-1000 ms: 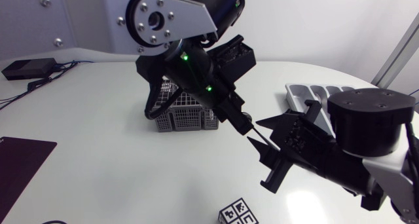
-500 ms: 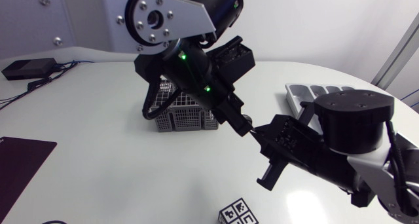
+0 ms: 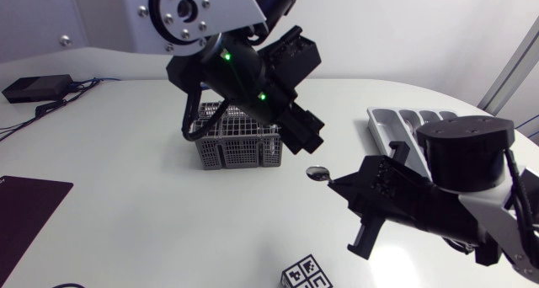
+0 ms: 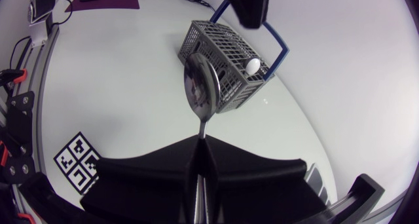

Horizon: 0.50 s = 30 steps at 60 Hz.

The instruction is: Transfer all utensils from the basket to the drawer tray.

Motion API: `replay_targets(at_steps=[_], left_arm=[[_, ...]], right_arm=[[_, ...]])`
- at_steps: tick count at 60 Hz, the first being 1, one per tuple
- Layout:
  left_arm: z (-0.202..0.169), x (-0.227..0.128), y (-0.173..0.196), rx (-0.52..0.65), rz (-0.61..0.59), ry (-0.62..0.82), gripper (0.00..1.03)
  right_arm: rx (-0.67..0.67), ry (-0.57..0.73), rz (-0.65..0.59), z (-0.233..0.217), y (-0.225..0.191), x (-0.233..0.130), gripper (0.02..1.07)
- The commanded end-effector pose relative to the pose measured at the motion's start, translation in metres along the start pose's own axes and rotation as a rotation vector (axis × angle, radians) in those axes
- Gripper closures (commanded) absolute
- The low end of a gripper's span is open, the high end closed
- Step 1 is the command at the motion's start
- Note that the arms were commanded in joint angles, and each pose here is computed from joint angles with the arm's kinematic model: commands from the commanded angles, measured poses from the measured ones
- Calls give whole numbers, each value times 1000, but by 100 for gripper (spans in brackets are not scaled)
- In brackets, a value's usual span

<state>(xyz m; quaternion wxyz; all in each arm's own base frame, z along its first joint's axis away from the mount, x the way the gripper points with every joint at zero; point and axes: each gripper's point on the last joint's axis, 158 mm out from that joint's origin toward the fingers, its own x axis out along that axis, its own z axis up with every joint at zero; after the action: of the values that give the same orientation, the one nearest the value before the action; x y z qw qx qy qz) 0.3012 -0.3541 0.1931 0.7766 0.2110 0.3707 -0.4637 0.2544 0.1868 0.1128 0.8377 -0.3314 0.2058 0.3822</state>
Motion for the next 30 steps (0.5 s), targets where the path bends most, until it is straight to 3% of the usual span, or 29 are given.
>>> replay_targets(at_steps=[1,15,30], left_arm=[[24,-25,13,-23,40,-93,13],[21,-27,59,-65,133,-137,13],[-11,6,90,-90,170,-79,13]], right_arm=[[3,29,20,-14,-3,-3,102],[28,65,86,-54,-20,-23,102],[7,119,89,-111,-49,-44,102]])
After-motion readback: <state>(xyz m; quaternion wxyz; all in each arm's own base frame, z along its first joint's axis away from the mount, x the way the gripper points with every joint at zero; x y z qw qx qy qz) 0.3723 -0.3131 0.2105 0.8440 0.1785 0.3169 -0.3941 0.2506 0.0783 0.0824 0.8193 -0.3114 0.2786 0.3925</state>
